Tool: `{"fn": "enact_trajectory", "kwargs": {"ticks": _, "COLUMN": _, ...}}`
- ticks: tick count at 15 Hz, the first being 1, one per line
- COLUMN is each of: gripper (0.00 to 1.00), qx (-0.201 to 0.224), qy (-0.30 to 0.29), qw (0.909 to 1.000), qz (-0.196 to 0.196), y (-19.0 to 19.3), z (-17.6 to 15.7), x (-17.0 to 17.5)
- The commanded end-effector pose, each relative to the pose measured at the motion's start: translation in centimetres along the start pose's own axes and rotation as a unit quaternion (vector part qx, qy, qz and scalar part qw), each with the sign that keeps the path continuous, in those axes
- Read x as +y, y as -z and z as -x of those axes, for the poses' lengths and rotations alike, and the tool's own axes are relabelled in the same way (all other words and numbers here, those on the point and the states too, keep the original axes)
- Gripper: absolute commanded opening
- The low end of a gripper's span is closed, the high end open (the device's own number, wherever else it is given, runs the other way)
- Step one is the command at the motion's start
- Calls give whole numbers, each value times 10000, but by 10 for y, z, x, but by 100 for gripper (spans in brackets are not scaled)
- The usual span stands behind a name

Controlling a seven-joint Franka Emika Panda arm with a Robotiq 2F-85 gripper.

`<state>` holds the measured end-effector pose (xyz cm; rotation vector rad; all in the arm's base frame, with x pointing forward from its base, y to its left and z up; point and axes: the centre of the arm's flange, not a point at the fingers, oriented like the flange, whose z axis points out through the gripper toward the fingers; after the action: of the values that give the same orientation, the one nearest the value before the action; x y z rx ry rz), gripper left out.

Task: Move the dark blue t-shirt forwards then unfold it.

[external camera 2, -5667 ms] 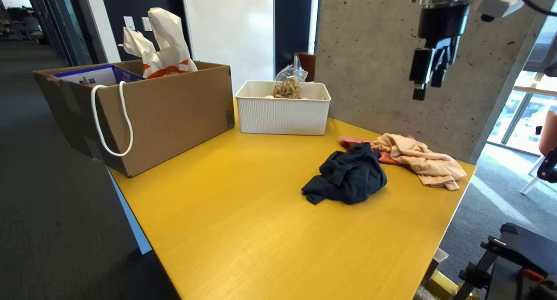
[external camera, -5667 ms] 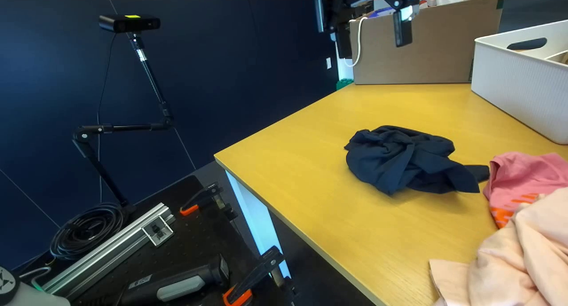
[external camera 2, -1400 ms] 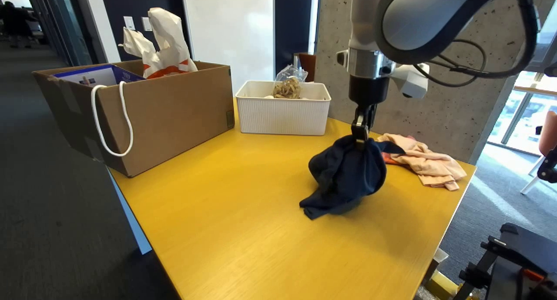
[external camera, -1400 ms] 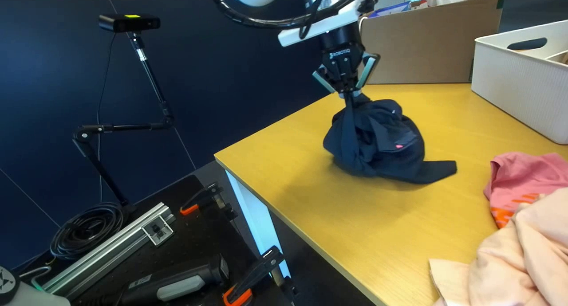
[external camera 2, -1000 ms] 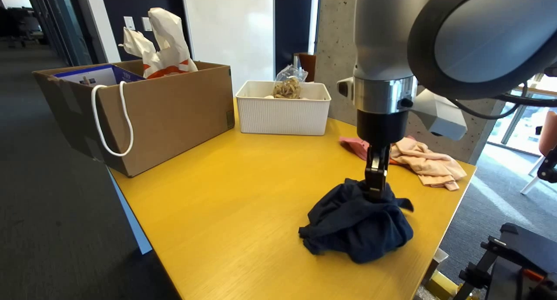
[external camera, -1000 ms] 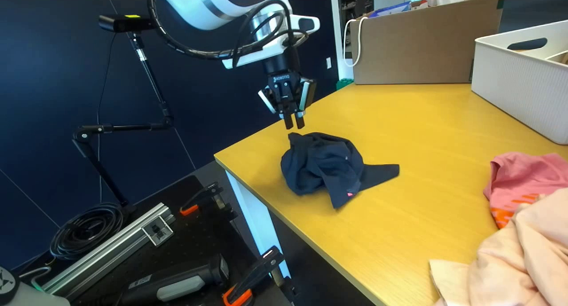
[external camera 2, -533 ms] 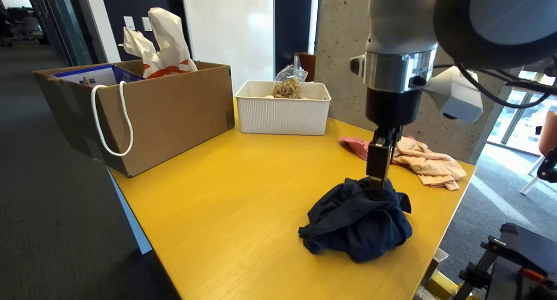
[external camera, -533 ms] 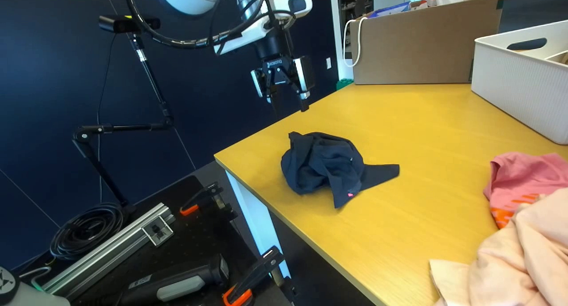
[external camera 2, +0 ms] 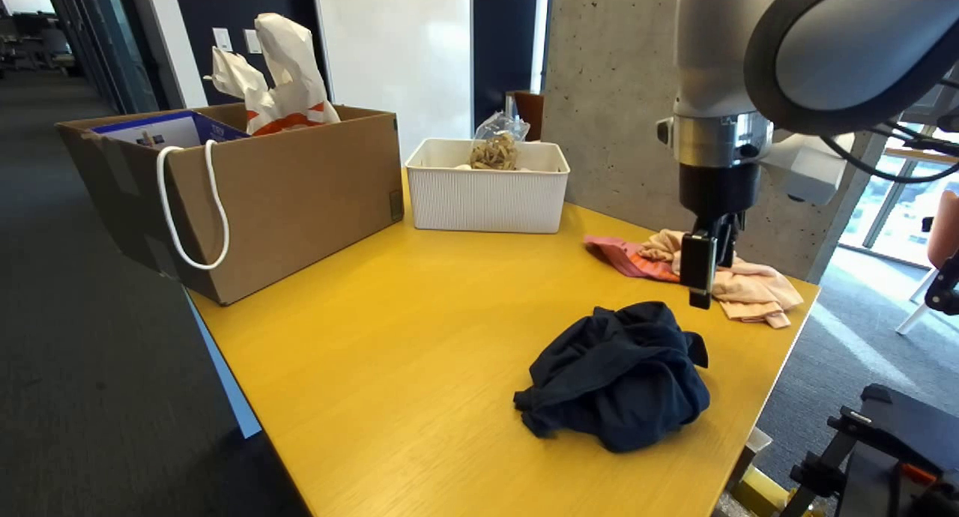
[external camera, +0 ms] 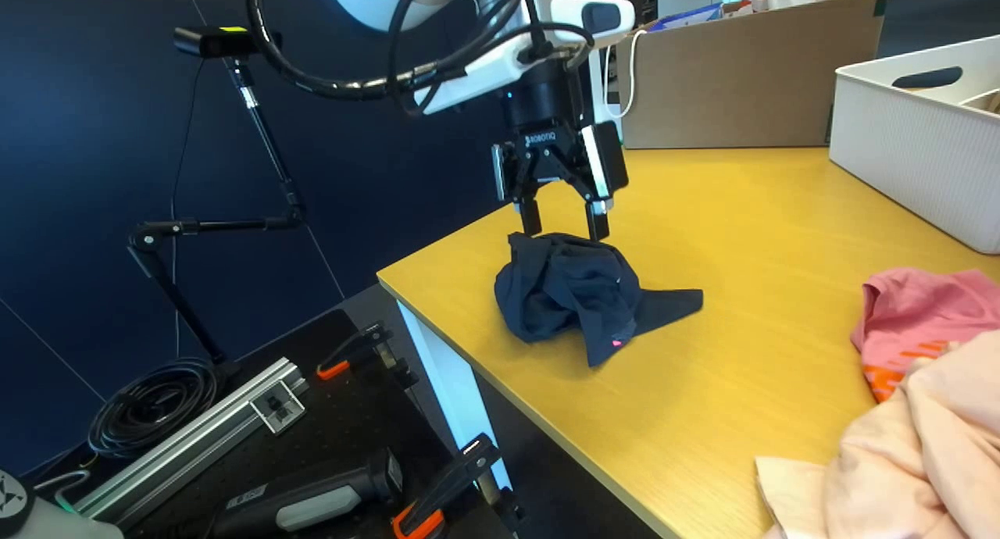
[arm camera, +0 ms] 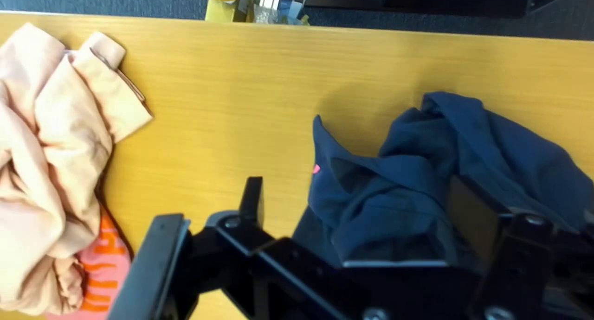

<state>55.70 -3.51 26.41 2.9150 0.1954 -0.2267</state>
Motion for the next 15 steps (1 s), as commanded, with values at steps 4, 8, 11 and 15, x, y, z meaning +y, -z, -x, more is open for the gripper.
{"fn": "enact_trajectory", "kwargs": {"ticks": 4, "gripper": 100, "qx": -621, "qy": 895, "qw": 9936, "qz": 304, "y": -54, "z": -15, "x": 0}}
{"fn": "enact_trajectory", "kwargs": {"ticks": 8, "gripper": 100, "qx": -593, "qy": 1251, "qw": 9893, "qz": 455, "y": -72, "z": -29, "x": -16}}
{"fn": "enact_trajectory", "kwargs": {"ticks": 11, "gripper": 100, "qx": -564, "qy": 1420, "qw": 9868, "qz": 531, "y": -79, "z": -44, "x": -19}}
{"fn": "enact_trajectory", "kwargs": {"ticks": 15, "gripper": 58, "qx": -472, "qy": 1565, "qw": 9847, "qz": 609, "y": -83, "z": -42, "x": -30}}
